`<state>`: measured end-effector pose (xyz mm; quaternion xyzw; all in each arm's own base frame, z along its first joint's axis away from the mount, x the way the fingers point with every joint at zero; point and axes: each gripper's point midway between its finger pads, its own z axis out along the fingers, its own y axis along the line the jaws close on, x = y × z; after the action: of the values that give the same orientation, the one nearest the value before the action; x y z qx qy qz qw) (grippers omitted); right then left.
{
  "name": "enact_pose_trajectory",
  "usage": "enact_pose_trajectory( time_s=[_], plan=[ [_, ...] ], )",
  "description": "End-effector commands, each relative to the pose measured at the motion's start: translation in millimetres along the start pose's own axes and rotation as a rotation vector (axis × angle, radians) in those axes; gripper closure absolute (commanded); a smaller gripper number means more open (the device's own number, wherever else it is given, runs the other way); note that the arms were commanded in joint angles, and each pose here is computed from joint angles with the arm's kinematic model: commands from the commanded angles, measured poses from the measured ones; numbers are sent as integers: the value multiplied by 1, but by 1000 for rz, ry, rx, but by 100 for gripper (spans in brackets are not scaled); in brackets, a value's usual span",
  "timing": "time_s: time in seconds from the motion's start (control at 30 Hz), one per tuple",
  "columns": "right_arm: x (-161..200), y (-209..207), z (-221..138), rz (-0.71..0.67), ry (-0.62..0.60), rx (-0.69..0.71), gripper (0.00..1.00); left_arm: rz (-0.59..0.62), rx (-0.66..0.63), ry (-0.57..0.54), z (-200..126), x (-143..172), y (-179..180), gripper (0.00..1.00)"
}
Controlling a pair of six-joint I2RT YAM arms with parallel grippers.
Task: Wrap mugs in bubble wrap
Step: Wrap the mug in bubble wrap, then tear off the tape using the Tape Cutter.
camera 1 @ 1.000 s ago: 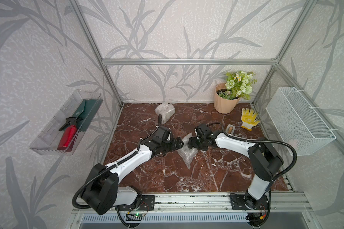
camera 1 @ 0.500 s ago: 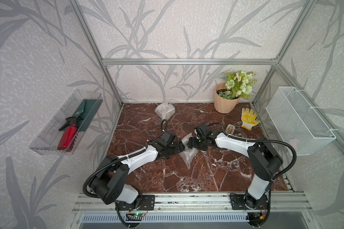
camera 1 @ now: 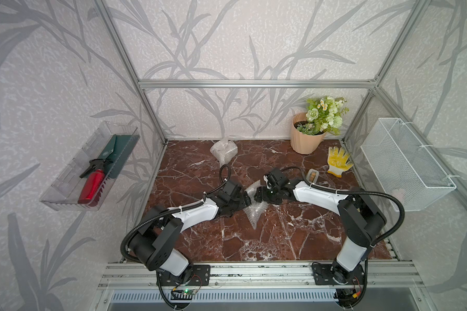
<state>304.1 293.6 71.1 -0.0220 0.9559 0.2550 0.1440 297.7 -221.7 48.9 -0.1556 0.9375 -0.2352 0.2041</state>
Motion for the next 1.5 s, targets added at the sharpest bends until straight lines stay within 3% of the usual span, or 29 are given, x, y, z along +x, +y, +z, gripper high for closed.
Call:
enact_pose_trajectory(
  time_s=[0.0,0.13,0.27,0.47,0.63,1.0,1.47],
  plan=[
    [-22,31,-49,-135,-154,-110,24,-28,-178,22,9,12,47,13],
    [-34,-3,-87,-151,-305,52,24,-21,-175,27,11,12,45,14],
    [-43,-80,-117,-39,-340,266,25,-16,-166,36,13,13,43,17],
    [-57,-166,-141,181,-349,294,31,-11,-162,46,17,14,41,25],
    [-71,-202,-140,276,-331,294,40,-11,-162,48,18,13,41,35],
    [-99,-231,-120,371,-282,119,57,15,-162,56,16,11,36,36],
    [-107,-251,-102,442,-266,-2,66,26,-172,50,12,8,34,36]
  ],
)
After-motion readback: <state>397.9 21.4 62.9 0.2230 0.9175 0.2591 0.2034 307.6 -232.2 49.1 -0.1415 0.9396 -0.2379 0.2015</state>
